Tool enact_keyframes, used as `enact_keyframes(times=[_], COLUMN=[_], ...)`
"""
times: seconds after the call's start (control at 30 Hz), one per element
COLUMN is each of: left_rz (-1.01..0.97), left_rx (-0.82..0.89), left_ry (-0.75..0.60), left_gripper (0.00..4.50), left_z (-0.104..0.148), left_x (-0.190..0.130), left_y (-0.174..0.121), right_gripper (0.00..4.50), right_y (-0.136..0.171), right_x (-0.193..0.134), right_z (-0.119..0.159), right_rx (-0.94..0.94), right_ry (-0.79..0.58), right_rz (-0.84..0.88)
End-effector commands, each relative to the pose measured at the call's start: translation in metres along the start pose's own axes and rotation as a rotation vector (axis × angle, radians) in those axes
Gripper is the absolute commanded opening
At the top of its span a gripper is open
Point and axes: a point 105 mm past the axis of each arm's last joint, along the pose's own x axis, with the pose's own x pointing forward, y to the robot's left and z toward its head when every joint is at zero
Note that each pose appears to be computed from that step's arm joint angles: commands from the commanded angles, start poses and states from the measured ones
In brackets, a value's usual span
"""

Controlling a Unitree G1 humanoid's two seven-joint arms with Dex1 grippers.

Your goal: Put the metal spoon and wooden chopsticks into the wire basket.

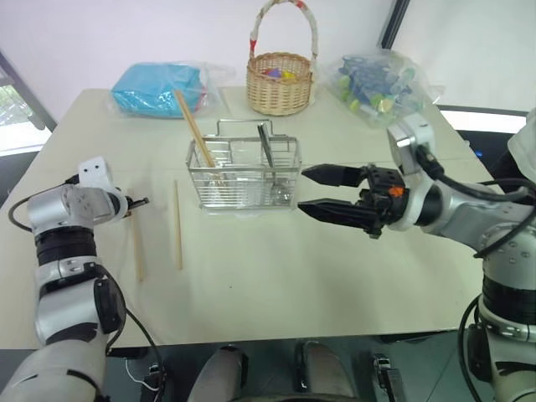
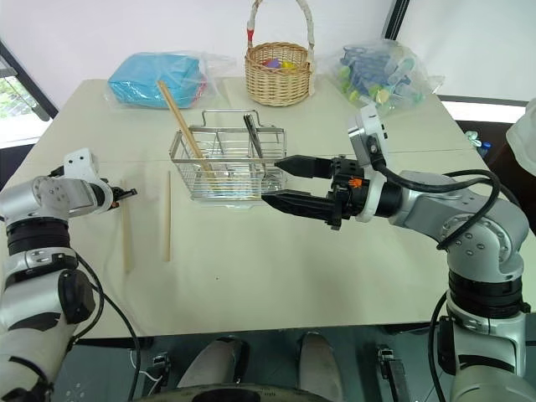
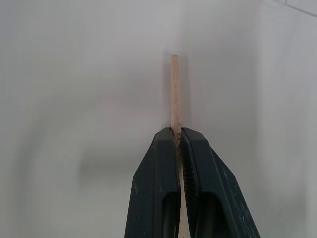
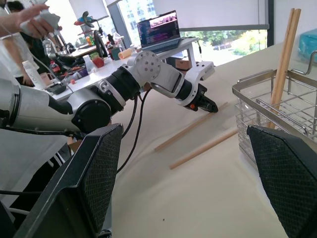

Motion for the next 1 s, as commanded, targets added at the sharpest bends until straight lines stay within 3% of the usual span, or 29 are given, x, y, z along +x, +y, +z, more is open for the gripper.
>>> enact_keyframes(times=[0.03,0.1,0.23,0.4,0.57,0.73,1.0], left_rz=[-0.092,-0.185,-0.559,-0.812,-0.854,-0.773,-0.774], left_rx=[-0.107,-0.183,-0.414,-0.369,-0.115,0.113,0.154], left_ry=[-0.481,-0.667,-0.969,-1.026,-0.999,-1.043,-1.018], left_gripper=[0.03,0.03,0.03,0.03,0.03,0.03,0.03], left_z=[0.096,0.128,0.184,0.190,0.163,0.141,0.113], left_x=[-0.049,-0.078,-0.166,-0.212,-0.208,-0.187,-0.152], left_y=[-0.009,-0.016,-0.046,-0.093,-0.144,-0.166,-0.190], right_gripper=[4.13,4.13,4.13,4.13,4.13,4.13,4.13], right_y=[0.000,-0.002,-0.003,-0.003,-0.005,-0.006,-0.007], right_x=[-0.003,-0.003,-0.003,-0.002,-0.001,-0.002,-0.003], right_z=[0.007,0.009,0.011,0.009,0.010,0.013,0.016], right_rx=[-0.028,-0.027,-0.018,-0.012,-0.008,0.000,0.013], right_ry=[-0.023,-0.026,-0.040,-0.046,-0.076,-0.107,-0.138], right_rz=[-0.005,-0.012,-0.019,-0.019,-0.037,-0.063,-0.097])
